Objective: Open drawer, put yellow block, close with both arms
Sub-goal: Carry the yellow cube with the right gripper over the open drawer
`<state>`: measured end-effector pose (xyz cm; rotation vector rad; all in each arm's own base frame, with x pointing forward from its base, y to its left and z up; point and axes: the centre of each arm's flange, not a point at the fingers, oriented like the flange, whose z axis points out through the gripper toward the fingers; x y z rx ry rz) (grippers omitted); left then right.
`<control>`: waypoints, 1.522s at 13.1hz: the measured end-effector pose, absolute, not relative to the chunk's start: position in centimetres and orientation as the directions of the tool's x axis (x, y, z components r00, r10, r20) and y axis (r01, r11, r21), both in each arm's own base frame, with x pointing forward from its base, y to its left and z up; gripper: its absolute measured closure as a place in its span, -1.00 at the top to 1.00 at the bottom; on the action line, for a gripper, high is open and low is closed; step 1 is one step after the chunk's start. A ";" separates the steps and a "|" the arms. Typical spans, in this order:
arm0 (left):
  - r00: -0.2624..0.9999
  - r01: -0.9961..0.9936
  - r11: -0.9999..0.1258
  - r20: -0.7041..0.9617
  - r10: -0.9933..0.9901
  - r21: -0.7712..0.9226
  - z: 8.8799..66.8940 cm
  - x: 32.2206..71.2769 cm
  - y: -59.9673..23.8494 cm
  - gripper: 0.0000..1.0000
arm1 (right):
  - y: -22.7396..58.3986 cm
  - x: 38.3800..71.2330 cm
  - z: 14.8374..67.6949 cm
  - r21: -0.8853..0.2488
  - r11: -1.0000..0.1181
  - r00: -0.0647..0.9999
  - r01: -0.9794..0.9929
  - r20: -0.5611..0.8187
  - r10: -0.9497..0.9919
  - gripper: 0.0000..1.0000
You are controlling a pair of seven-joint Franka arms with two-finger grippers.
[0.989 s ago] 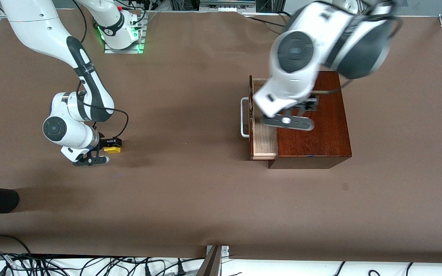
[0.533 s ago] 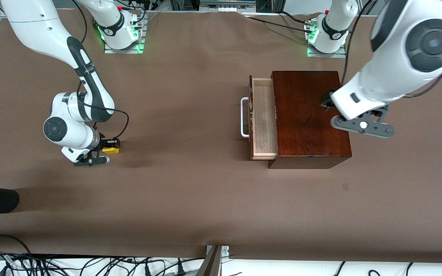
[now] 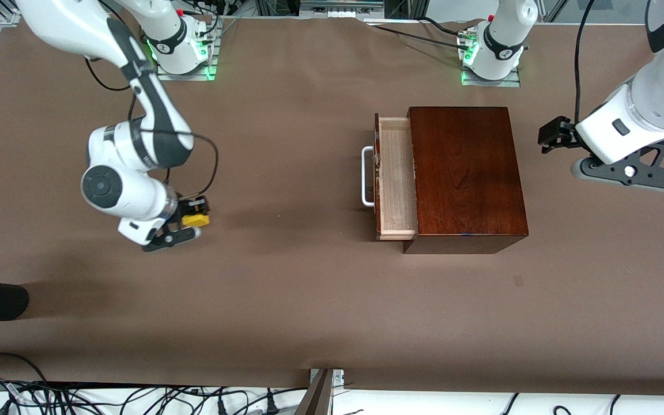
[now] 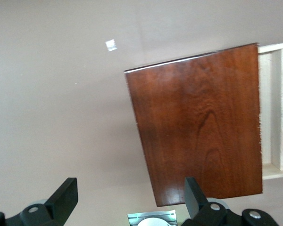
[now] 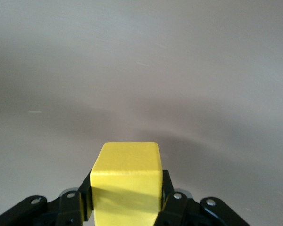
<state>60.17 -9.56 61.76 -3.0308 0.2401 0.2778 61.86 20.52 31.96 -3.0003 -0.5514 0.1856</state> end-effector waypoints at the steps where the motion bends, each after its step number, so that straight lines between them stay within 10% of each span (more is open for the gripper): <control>1: 0.981 -0.137 -0.987 -0.149 -0.123 -0.088 61.4 60.6 -8.1 1.00 | 23.6 61.1 33.6 -0.117 -0.908 0.906 0.402 -0.091 0.413 0.11; 13: 0.993 -0.089 -0.994 -0.084 -0.084 -0.063 58.4 54.3 -4.5 1.00 | 60.5 38.7 44.4 0.113 -0.347 0.348 0.931 0.019 0.937 0.11; 20: 0.992 -0.090 -0.994 -0.094 -0.084 -0.064 58.4 54.1 -4.6 1.00 | 66.0 37.9 39.8 0.132 -0.094 0.091 0.987 0.028 0.995 0.11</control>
